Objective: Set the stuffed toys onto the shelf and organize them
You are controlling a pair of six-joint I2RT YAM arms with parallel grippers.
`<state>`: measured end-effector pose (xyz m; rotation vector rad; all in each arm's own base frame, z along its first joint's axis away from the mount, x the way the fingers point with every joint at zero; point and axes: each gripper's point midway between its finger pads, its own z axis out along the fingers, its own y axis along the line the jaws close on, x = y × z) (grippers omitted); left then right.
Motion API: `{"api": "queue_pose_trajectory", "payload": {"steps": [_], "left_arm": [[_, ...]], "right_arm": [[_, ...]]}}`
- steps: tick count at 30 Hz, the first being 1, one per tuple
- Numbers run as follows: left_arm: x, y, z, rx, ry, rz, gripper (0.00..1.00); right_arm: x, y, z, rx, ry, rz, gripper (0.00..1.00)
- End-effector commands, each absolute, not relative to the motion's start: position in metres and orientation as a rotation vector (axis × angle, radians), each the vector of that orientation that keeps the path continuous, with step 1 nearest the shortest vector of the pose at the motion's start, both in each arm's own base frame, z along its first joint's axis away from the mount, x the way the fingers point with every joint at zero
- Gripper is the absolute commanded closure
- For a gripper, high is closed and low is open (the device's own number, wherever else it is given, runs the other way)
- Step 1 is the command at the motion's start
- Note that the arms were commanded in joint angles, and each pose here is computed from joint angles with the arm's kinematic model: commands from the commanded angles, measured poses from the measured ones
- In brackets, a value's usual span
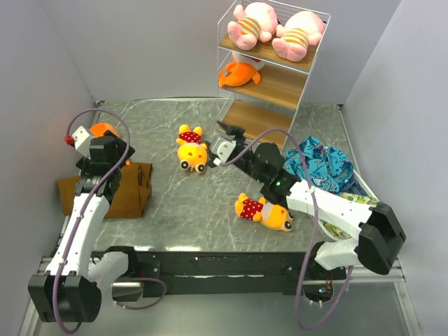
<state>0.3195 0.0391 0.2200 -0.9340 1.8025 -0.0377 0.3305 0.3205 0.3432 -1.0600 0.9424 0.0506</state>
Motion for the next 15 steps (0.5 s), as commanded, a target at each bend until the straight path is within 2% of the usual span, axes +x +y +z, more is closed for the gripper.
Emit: {"api": "queue_pose_trajectory", "payload": {"steps": [1, 4, 7, 10, 15], "left_arm": [[0.323, 0.066, 0.234, -1.074, 1.704, 0.071, 0.02], [0.333, 0.086, 0.238, -1.084, 1.711, 0.174, 0.01], [0.35, 0.098, 0.248, -0.972, 1.766, 0.297, 0.02], [0.373, 0.1, 0.231, -0.895, 1.865, 0.362, 0.01], [0.406, 0.098, 0.192, -0.802, 2.052, 0.429, 0.13]], "right_arm": [[0.296, 0.326, 0.374, -0.687, 1.117, 0.471, 0.3], [0.291, 0.33, 0.365, -0.492, 1.299, 0.702, 0.32], [0.282, 0.331, 0.352, -0.467, 1.374, 0.772, 0.32], [0.276, 0.321, 0.353, -0.393, 1.371, 0.824, 0.32], [0.257, 0.314, 0.358, -0.403, 1.321, 0.895, 0.33]]}}
